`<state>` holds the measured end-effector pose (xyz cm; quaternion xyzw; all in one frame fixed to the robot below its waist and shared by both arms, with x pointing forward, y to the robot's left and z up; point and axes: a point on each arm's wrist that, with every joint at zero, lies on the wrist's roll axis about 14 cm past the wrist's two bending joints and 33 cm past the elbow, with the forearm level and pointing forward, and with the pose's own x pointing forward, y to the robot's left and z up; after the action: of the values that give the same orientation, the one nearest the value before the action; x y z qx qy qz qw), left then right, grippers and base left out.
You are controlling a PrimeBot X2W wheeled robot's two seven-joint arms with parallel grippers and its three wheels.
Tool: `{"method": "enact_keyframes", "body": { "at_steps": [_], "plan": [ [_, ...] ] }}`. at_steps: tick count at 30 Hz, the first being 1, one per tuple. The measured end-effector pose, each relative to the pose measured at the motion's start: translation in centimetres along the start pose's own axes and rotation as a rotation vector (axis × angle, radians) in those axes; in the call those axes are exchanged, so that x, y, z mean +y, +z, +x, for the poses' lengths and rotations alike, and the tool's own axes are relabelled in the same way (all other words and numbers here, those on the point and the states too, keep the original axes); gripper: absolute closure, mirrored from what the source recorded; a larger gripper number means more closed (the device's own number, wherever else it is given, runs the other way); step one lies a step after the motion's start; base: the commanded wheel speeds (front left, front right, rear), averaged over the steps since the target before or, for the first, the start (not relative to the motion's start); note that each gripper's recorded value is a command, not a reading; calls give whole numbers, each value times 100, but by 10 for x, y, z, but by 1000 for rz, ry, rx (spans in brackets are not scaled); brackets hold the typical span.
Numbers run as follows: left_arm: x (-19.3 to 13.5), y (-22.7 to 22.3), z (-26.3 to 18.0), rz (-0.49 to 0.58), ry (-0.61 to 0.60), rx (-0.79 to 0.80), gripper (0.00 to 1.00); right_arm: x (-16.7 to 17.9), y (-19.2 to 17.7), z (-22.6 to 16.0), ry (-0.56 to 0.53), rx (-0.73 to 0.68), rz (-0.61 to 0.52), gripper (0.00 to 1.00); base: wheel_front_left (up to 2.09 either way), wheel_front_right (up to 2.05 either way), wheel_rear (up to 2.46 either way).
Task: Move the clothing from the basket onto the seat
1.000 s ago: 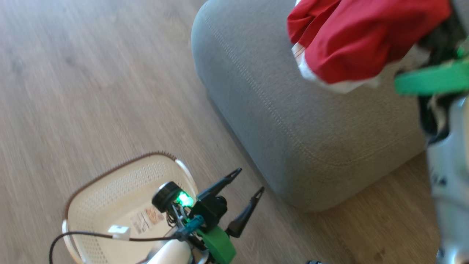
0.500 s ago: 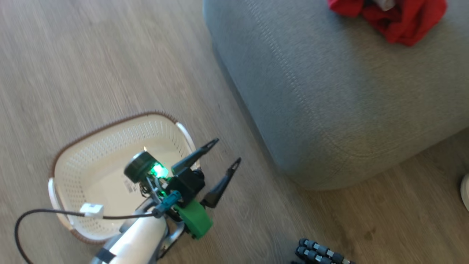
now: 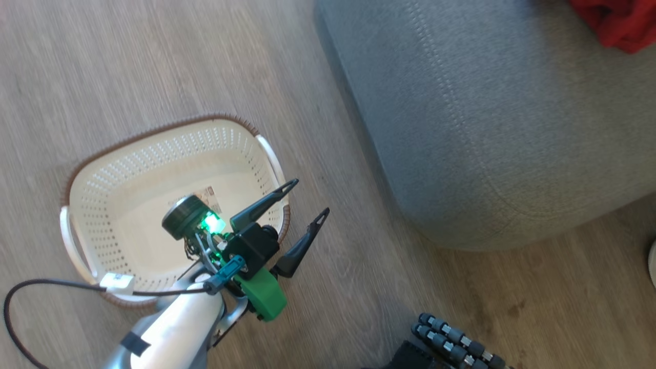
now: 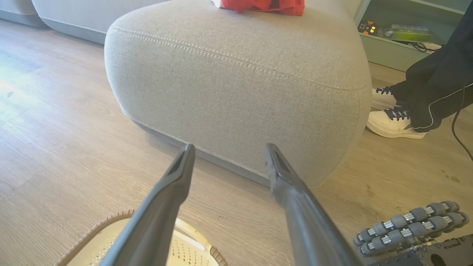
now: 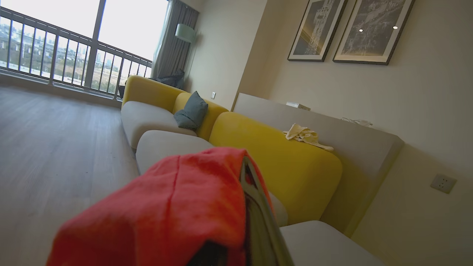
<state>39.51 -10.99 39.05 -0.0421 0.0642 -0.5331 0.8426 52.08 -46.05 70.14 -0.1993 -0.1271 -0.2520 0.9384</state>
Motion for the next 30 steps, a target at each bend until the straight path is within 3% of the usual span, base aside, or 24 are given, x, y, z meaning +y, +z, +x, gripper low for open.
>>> {"method": "enact_keyframes", "body": {
  "at_steps": [8, 16, 26, 30],
  "plan": [
    [12, -22, -5, -35, 20, 29, 0, 6, -48, 11, -35, 124, -45, 100, 0, 0, 0],
    [24, -43, -9, -62, 32, 57, 0, 30, -71, 22, -72, 110, -14, 100, 0, 0, 0],
    [34, -65, -20, -100, 72, 94, 0, 41, -163, -9, -110, 367, -48, 100, 0, 0, 0],
    [36, -65, -20, -101, 78, 93, 0, 51, -173, -15, -85, 402, -71, 100, 0, 0, 0]
  ]
}}
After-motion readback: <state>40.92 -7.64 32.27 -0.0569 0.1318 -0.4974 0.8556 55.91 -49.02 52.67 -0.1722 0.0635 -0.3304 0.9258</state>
